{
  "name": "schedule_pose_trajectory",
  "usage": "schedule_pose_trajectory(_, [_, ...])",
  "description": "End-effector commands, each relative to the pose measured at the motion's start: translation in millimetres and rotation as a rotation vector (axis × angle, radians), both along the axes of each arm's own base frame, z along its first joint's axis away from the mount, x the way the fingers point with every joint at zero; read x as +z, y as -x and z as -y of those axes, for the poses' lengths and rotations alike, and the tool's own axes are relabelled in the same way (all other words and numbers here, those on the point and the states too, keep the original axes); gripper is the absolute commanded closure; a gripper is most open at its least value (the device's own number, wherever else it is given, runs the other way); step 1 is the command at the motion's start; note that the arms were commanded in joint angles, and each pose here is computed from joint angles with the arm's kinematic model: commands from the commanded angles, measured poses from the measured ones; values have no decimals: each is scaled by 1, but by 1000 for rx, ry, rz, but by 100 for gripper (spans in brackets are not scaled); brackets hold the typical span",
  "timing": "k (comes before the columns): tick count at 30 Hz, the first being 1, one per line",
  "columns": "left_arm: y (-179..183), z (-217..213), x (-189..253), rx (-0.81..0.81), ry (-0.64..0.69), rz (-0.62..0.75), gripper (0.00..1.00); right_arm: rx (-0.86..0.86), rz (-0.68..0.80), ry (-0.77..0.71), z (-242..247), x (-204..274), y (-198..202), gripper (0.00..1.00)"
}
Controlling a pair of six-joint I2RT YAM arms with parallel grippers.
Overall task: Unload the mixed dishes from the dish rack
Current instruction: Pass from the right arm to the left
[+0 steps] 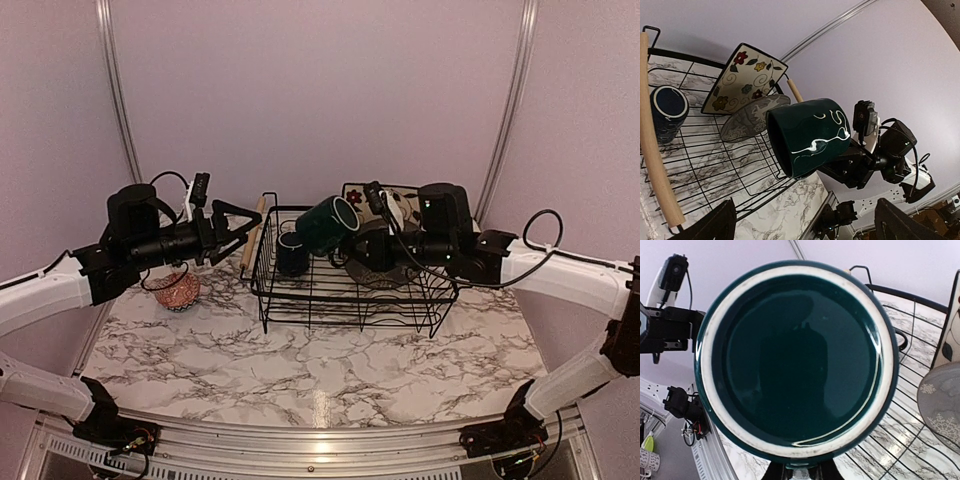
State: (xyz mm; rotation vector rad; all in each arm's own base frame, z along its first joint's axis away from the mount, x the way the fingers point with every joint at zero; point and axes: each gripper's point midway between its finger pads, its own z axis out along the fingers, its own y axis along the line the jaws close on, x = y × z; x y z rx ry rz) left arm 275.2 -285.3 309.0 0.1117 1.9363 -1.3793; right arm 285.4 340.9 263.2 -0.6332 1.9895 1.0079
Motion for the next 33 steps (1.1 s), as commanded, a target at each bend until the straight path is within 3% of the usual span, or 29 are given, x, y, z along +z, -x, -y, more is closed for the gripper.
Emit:
schedule_pose_trajectory(1, [22, 39, 37, -174, 199, 65, 1, 122, 150, -243, -12, 75, 19, 100])
schedule_pose_trajectory(10, [31, 65, 44, -257, 275, 67, 2, 239, 109, -356, -20, 84, 41, 100])
schedule_pose_trajectory(18, [34, 72, 57, -303, 361, 72, 10, 291, 80, -409, -25, 84, 48, 100])
schedule_pose_trajectory(33, [36, 87, 65, -373, 480, 35, 52, 325, 55, -417, -38, 74, 53, 100])
